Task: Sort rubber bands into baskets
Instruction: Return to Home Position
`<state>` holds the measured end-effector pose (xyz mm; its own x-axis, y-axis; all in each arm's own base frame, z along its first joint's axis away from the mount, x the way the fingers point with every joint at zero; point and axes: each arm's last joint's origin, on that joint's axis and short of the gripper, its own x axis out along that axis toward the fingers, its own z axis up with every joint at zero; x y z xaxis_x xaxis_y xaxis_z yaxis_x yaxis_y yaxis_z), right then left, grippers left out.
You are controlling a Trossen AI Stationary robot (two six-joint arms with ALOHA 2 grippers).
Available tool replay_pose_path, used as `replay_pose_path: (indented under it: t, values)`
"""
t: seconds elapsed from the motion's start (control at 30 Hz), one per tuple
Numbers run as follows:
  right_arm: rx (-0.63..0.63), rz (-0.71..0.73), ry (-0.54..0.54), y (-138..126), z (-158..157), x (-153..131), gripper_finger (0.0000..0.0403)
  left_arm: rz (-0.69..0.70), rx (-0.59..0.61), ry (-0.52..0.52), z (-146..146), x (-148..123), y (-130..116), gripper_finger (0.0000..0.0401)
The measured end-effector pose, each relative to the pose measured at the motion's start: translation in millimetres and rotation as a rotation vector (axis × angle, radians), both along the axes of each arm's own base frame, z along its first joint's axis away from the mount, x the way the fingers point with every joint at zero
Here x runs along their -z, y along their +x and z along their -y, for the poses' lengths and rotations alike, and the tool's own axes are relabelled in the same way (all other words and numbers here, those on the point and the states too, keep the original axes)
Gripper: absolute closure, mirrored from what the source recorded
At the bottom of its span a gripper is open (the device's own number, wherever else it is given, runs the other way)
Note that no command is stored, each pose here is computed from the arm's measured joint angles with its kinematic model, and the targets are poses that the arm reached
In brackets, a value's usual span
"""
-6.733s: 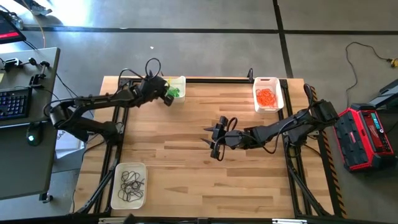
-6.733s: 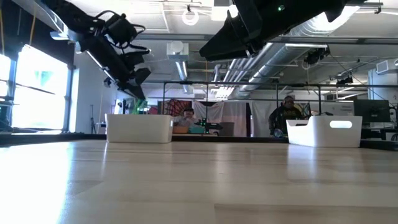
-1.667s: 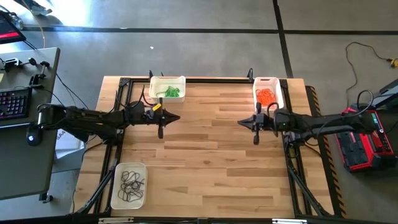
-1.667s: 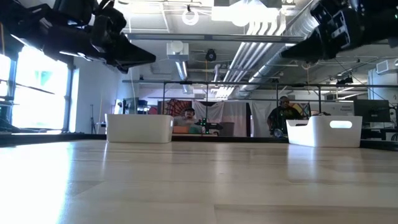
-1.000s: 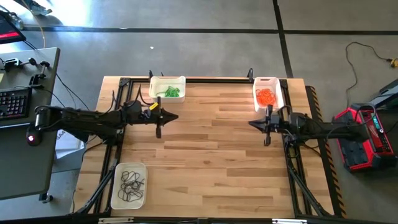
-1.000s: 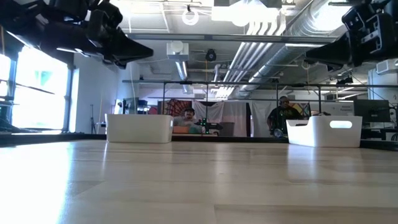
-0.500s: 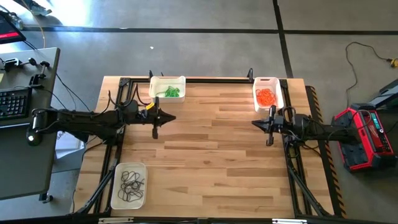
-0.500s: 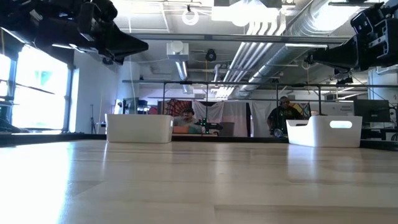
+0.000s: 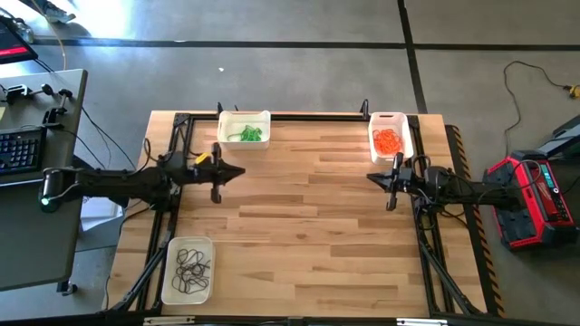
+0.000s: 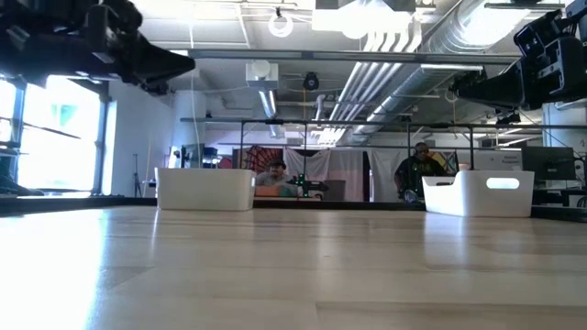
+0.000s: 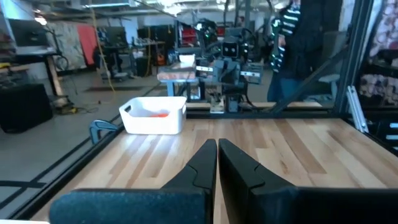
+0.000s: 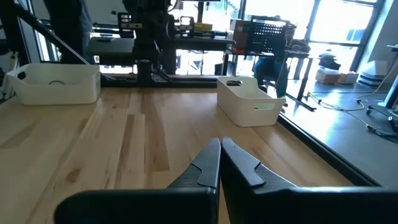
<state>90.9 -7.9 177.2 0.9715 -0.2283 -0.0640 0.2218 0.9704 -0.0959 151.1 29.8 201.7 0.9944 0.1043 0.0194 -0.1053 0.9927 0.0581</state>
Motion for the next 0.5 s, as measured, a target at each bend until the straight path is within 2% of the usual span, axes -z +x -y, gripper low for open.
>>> replay_pose_path:
  t: [0.17,0.5]
  values:
    - [-0.003,-0.007,0.007,0,0,1,0.0403,0.050,-0.013,-0.008,3,6,-14,0.0394]
    - [0.029,-0.041,0.041,-1,2,5,0.0403,0.025,-0.030,-0.001,6,12,-31,0.0394]
